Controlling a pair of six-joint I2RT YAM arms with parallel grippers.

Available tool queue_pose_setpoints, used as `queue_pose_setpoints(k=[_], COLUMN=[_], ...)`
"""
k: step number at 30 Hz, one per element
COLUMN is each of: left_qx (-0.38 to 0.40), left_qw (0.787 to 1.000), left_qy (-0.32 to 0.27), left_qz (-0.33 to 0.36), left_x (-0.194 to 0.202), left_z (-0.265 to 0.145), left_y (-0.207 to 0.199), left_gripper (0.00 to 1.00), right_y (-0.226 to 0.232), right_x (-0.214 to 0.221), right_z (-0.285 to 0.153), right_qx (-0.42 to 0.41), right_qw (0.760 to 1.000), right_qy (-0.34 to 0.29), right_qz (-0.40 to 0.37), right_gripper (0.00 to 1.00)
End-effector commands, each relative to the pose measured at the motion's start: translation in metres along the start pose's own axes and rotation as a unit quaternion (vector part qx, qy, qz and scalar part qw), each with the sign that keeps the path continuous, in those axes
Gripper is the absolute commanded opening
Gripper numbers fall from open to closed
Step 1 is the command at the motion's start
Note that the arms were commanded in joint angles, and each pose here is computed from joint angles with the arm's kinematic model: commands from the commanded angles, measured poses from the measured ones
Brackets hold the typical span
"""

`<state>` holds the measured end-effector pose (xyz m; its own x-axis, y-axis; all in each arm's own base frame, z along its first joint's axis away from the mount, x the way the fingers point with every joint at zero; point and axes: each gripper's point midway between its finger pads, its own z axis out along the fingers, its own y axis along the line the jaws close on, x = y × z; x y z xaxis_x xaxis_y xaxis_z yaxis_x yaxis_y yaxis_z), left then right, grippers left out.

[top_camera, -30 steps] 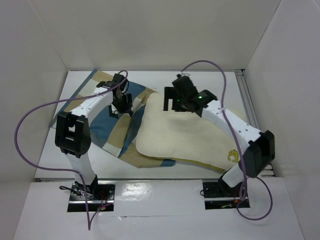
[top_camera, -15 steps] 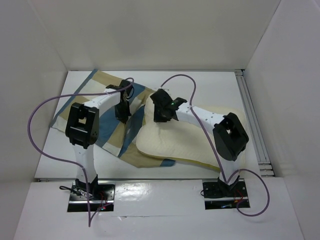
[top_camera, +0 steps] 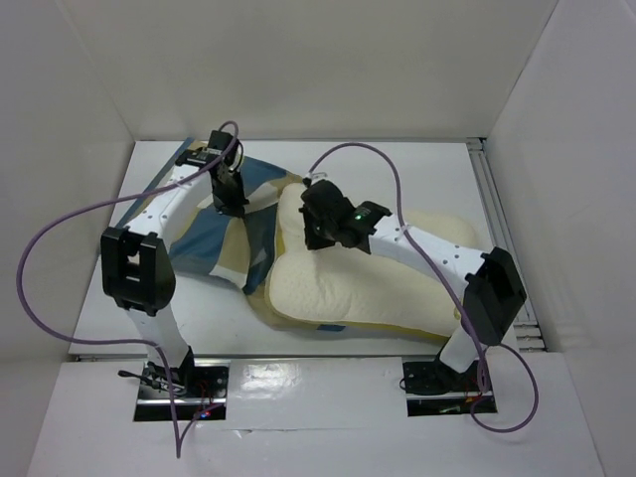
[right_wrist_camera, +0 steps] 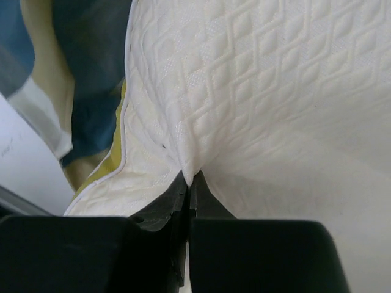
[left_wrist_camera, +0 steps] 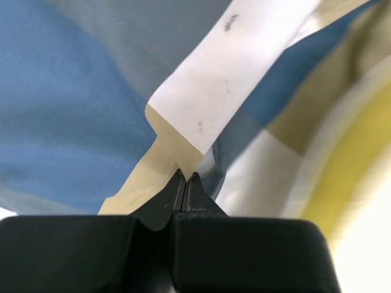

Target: Put the pillow into the pillowcase

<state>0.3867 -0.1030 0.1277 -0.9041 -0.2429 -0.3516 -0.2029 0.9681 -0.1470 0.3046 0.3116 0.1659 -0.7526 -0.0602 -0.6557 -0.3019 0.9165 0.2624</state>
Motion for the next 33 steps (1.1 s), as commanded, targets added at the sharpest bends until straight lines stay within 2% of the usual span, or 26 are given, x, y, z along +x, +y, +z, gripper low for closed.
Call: queue_pose_setpoints(k=[1, 7, 12, 19, 26, 30, 33], left_qx=[0.054, 0.095, 0.121, 0.137, 0.128, 0.133, 0.144], left_qw=[0.998, 0.995, 0.992, 0.989, 0.991, 0.990, 0.988], left_qy=[-0.023, -0.035, -0.031, -0.016, -0.021, -0.019, -0.008], left_qz=[-0.010, -0.012, 0.004, 0.045, 0.045, 0.045, 0.049], left_x=[-0.014, -0.018, -0.001, 0.035, 0.038, 0.038, 0.044], left_z=[-0.034, -0.057, -0.071, -0.079, -0.082, -0.085, -0.087], left_y=[-0.009, -0.014, -0.012, -0.002, 0.003, 0.001, -0.004], left_gripper=[0.00, 0.00, 0.00, 0.00, 0.00, 0.00, 0.00], right_y=[0.045, 0.059, 0.072, 0.075, 0.046, 0.033, 0.024], right_x=[0.012, 0.046, 0.050, -0.004, -0.055, -0.088, -0.091], right_z=[-0.024, -0.013, -0.002, 0.020, 0.035, 0.036, 0.055], right_qx=[-0.061, -0.061, -0.089, -0.105, -0.078, -0.073, -0.076], right_qw=[0.995, 0.988, 0.983, 0.982, 0.988, 0.992, 0.993], right_qy=[0.018, 0.059, 0.069, 0.056, 0.046, 0.014, 0.021], right_qz=[-0.081, -0.126, -0.146, -0.149, -0.123, -0.104, -0.086], right_gripper=[0.00, 0.00, 0.00, 0.00, 0.00, 0.00, 0.00])
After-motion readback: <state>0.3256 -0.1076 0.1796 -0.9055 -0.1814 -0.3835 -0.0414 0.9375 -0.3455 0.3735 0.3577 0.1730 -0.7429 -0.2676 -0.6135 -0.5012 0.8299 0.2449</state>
